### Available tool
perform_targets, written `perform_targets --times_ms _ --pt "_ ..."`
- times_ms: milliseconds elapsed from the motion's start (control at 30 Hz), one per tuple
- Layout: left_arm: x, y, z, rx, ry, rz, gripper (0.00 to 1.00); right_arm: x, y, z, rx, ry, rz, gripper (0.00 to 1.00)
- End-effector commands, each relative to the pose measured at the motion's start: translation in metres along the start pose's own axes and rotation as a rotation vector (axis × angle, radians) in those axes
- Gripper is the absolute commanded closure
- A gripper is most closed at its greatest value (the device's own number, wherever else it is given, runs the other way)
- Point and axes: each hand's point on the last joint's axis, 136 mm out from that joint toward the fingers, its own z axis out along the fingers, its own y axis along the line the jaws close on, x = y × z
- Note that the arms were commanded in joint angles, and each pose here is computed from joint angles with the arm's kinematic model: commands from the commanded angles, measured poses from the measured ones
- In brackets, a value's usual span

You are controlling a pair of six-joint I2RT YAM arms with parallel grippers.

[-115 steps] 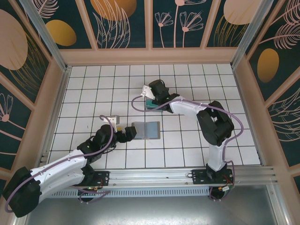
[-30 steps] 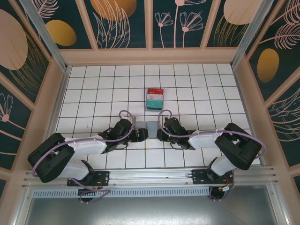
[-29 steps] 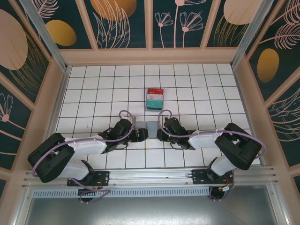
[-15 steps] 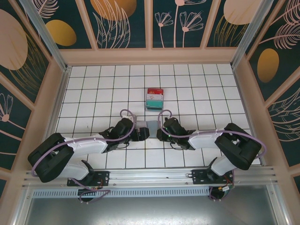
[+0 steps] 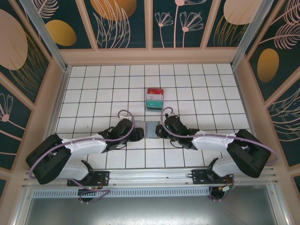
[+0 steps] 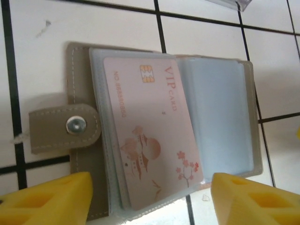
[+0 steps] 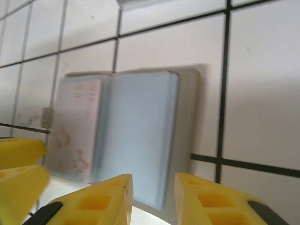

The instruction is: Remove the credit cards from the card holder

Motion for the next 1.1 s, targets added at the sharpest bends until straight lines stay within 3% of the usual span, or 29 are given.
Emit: perform_targets --times_ms 0,300,567,1067 --pt "-0.007 -0.002 0.001 -0.026 -0.015 0.019 0.5 -0.002 0.026 0.002 -0.084 0.027 -0.022 0.71" --pt "-0.013 0.011 0.004 -0.084 -0.03 0.026 0.88 0.007 0.055 0.023 -0.216 0.098 0.025 0.77" --pt "-0.002 0.023 0.013 -0.104 -0.001 0.013 0.91 0.014 0.062 0.04 -0.254 0.141 0.069 0.82" --pt "0.006 0.025 0.016 -0.086 0.015 0.002 0.92 0.021 0.053 0.065 -0.189 0.185 0.097 0.81"
